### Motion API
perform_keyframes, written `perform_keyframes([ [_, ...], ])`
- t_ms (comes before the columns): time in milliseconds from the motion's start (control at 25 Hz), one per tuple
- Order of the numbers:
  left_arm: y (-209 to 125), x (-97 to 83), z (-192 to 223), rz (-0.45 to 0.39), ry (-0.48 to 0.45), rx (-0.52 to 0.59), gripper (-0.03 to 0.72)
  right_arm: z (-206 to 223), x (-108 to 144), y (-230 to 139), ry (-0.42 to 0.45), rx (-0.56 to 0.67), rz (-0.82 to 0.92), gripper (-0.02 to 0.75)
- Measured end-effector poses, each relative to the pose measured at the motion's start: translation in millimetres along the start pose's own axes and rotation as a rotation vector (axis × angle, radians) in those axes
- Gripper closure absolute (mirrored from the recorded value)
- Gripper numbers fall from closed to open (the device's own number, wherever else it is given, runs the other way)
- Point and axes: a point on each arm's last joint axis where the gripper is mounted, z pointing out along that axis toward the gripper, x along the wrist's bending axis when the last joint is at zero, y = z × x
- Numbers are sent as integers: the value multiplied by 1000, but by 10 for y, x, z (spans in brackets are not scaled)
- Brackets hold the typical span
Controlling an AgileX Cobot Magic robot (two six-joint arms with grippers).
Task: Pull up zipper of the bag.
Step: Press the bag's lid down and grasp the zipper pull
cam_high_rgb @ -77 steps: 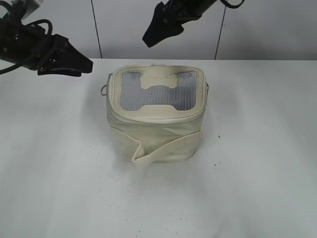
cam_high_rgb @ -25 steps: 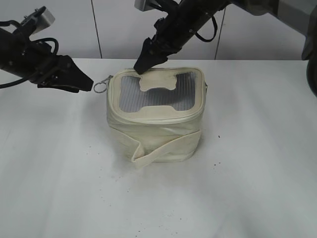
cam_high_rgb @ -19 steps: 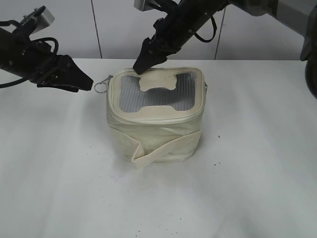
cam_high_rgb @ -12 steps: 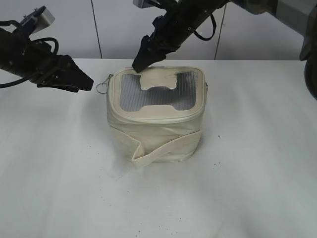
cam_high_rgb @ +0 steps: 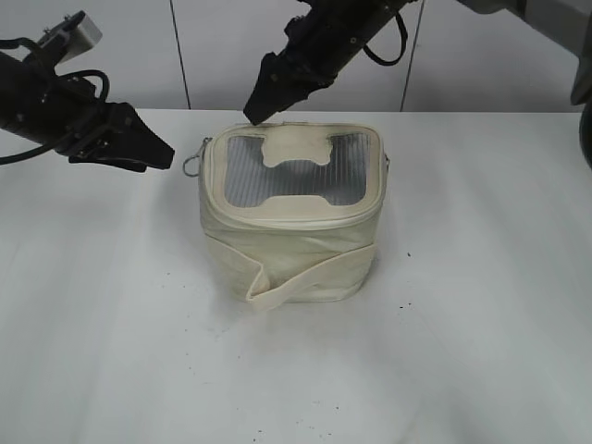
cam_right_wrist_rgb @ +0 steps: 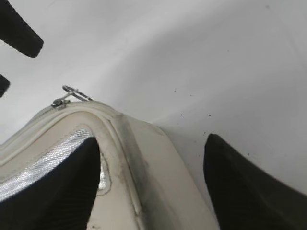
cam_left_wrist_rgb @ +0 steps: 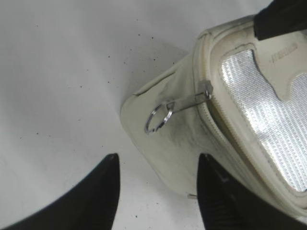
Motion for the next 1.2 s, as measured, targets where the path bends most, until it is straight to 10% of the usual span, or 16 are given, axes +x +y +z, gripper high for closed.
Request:
perform_keyframes([
  [600, -2, -2, 0, 0, -2, 2, 288, 110, 79, -58, -30, 83, -52, 244],
  [1000, 8, 11, 0, 75, 12, -8, 237, 200, 69, -108, 11, 94, -29, 672],
  [1200, 51, 18, -57, 203, 70, -39, 177, 200, 72, -105, 15, 91, -19, 703],
])
